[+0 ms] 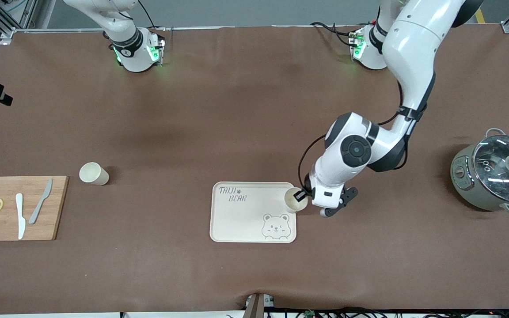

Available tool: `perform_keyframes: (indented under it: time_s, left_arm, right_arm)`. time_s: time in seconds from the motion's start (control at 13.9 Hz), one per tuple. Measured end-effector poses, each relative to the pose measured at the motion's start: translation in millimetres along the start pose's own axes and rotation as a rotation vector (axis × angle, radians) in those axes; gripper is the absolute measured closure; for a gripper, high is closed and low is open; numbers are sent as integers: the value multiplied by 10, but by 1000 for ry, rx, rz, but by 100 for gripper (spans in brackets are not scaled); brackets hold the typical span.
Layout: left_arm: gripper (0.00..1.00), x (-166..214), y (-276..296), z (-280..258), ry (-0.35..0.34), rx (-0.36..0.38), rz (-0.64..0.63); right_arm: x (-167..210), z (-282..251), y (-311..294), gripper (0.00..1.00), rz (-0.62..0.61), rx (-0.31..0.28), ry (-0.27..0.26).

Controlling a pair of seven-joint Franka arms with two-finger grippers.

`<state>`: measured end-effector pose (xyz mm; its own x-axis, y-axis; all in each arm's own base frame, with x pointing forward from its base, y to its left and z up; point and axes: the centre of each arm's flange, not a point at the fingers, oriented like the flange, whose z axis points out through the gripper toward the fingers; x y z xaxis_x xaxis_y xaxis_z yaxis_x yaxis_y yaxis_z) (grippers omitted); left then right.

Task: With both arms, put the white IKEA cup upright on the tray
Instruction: 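Carry the cup with the left gripper onto the bear tray, then open the left gripper, leaving the cup upright on the tray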

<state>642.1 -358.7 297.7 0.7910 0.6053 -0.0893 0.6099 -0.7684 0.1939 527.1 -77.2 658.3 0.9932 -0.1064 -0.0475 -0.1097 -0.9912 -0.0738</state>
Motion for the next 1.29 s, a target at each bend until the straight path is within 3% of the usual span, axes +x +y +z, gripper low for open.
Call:
perform_keyframes:
  time_s: [0.57,0.72,1.0,1.29]
  left_arm:
    - [97,-215,103,568,-33,19,-31]
    - [82,-217,107,568,-32,17,-31]
    - [41,-244,191,471,-18,-2,-22]
    - [1,-4,246,-47,37,-46,-41]
  right_arm:
    - [56,58,37,0,9,27,-3]
    - [64,70,38,0,9,27,-5]
    - [67,72,37,0,9,27,-4]
    - [75,82,36,0,9,28,-5]
